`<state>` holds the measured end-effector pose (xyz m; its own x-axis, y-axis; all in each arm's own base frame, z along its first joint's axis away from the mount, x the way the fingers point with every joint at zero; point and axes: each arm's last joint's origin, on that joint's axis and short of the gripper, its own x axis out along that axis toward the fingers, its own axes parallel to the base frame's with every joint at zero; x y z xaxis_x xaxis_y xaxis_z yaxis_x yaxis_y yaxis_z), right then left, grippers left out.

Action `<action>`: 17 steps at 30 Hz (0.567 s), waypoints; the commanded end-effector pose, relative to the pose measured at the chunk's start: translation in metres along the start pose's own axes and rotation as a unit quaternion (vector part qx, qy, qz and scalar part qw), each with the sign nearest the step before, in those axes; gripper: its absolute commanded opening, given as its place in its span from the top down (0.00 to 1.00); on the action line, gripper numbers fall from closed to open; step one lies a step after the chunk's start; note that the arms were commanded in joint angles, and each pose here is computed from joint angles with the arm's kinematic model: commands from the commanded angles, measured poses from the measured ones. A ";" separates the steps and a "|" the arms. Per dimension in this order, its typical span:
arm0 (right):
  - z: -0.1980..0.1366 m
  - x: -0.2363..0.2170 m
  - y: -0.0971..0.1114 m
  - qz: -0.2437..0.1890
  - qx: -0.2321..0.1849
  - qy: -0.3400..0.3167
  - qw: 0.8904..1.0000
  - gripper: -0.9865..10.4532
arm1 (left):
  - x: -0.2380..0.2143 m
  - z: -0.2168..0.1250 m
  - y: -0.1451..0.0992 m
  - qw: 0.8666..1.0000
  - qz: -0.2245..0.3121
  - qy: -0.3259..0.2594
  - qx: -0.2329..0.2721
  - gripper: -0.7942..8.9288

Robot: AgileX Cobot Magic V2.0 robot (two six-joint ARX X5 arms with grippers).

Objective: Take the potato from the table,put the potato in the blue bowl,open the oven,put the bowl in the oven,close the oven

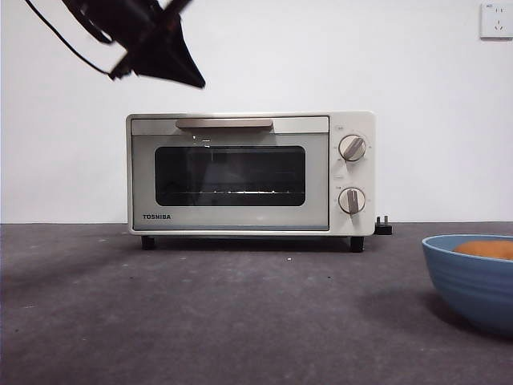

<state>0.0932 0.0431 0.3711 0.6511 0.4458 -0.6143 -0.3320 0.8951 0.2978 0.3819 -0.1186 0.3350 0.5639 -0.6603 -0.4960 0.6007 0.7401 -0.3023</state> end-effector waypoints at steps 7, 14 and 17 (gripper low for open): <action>-0.003 -0.006 0.000 0.005 0.017 -0.007 1.000 0.92 | 0.033 -0.003 0.019 0.999 0.032 0.029 0.007 0.92; -0.002 -0.006 0.001 0.005 0.016 -0.011 1.000 0.92 | 0.037 -0.012 0.017 0.997 0.038 0.071 0.020 0.92; -0.002 -0.006 0.001 0.004 0.017 -0.011 1.000 0.92 | 0.036 -0.016 0.016 0.995 0.042 0.090 0.019 0.92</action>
<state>0.0879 0.0409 0.3721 0.6586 0.4485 -0.6043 -0.3161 0.8936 0.3186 0.4034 -0.1269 0.3139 0.5444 -0.5791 -0.6069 0.5800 0.7825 -0.2264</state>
